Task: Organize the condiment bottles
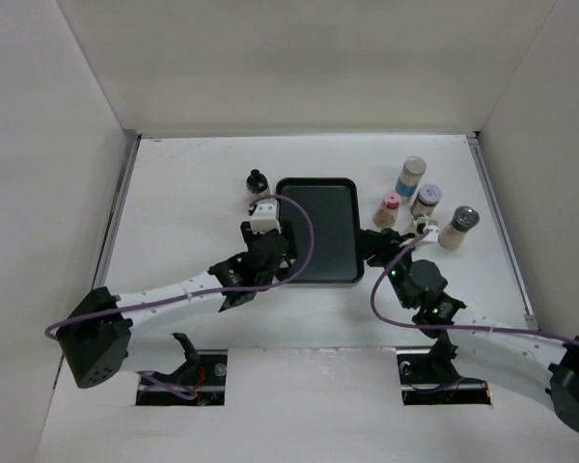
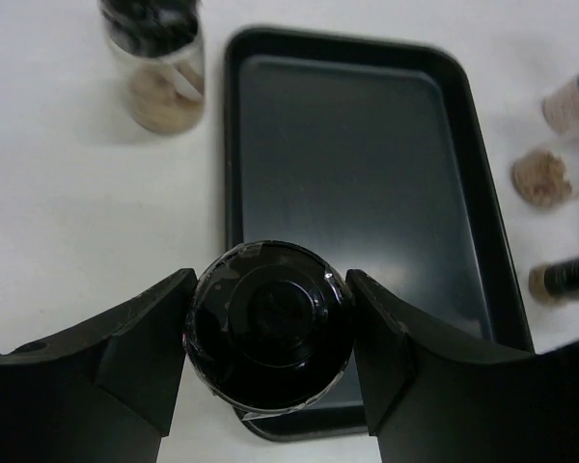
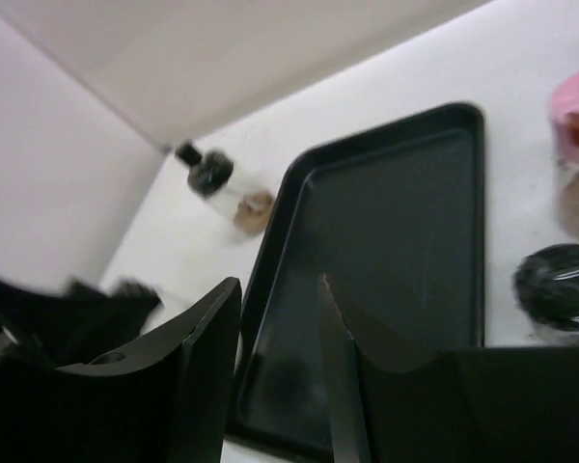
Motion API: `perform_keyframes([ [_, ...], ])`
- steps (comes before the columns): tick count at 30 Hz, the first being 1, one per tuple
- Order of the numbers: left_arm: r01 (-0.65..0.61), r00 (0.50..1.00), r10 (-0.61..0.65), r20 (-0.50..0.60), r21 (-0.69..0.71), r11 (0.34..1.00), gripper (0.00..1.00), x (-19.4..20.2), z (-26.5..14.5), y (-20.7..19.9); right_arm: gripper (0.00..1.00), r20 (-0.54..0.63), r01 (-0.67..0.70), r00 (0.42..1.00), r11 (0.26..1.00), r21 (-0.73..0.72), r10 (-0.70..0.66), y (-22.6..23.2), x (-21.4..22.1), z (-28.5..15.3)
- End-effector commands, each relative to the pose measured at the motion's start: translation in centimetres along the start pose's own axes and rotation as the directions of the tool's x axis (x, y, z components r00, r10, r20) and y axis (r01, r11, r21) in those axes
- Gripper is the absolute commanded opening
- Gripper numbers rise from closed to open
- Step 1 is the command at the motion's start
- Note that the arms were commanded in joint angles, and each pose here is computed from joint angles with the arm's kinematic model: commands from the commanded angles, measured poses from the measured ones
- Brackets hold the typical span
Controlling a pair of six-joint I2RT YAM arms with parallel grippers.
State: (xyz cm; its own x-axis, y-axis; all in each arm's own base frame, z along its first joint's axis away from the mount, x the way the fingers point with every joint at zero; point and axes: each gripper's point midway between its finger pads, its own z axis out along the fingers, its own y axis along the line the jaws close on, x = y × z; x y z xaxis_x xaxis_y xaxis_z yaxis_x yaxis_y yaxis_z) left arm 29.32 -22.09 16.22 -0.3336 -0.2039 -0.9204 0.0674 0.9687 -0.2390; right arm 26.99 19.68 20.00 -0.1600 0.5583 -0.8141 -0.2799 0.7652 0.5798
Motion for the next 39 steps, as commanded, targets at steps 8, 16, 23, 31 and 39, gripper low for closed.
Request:
perform_keyframes([
  [8,0.066,0.997,-0.069,0.021,0.103,0.993,0.37,1.1,1.0,-5.5,0.5,0.104,-0.105,0.99,0.992,0.066,0.098,-2.0,-2.6,-0.1],
  [16,0.015,1.0,-0.013,-0.02,0.083,0.996,0.63,3.8,1.4,-5.2,0.77,0.099,-0.103,0.99,0.992,0.066,0.096,-2.0,-2.4,0.0],
  [23,0.045,0.997,-0.05,0.051,0.092,0.995,0.91,-0.4,0.3,-4.5,0.85,0.118,-0.109,0.988,0.991,0.079,0.1,-2.6,-2.9,-0.2],
  [31,0.093,0.99,-0.09,0.112,-0.024,0.995,0.93,-7.4,4.0,0.8,0.82,0.107,-0.108,0.989,0.991,0.079,0.099,-2.5,-2.7,-0.1],
  [39,0.015,0.999,-0.01,0.032,-0.162,0.987,0.93,-8.2,12.2,5.0,0.88,0.067,-0.08,0.995,0.995,0.062,0.076,-1.6,-1.8,0.5],
])
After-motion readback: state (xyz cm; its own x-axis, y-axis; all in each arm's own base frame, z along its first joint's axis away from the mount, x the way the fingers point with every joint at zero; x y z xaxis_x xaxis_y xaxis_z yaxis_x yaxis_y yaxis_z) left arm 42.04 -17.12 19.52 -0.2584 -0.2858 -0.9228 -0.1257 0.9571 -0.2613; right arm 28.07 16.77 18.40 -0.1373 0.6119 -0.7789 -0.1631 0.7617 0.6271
